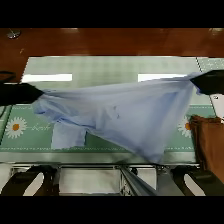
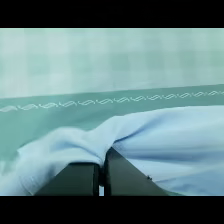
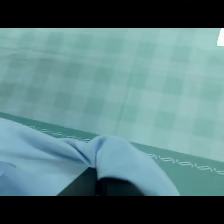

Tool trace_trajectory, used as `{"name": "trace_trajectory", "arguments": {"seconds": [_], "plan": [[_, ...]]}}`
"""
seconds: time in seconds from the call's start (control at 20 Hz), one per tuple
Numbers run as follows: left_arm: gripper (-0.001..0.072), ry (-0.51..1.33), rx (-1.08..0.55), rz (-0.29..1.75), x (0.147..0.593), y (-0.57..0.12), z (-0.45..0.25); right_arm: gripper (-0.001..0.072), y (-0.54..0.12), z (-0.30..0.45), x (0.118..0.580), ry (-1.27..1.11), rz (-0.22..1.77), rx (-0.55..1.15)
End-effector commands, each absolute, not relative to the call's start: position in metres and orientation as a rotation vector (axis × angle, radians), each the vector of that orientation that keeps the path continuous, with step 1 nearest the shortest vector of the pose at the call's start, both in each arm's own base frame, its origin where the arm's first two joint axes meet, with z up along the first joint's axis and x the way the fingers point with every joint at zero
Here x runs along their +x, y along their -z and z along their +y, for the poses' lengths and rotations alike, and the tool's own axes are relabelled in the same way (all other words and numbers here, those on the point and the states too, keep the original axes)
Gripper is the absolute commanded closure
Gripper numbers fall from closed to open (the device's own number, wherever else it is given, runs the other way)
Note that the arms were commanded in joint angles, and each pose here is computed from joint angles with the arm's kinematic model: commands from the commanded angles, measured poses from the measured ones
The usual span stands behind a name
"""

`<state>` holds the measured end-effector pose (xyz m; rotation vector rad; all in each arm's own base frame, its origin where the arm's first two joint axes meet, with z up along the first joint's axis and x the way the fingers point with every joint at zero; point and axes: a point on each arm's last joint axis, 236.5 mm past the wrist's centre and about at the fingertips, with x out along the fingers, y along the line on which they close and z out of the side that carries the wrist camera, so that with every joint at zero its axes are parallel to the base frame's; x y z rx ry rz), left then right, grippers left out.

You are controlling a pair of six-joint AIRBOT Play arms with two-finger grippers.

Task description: Fold the shirts.

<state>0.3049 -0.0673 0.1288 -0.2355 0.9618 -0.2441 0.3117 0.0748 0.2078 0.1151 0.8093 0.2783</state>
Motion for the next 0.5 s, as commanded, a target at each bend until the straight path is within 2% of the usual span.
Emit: {"name": "trace_trajectory", "arguments": {"seconds": [0.0, 0.25, 0.45], "plan": [[0.0687, 0.191, -0.340, 1.025, 0.357, -0.050, -0.067, 0.0690, -0.140, 0.067, 0.395, -0.220, 0.894, 0.145], [0.0686, 0.152, -0.379, 1.044, 0.445, -0.013, -0.061, 0.0690, -0.085, 0.072, 0.500, -0.226, 0.992, 0.303], [0.0686, 0.168, -0.402, 1.005, 0.494, -0.021, -0.064, 0.0689, -0.074, 0.074, 0.550, -0.245, 0.992, 0.614]]}}
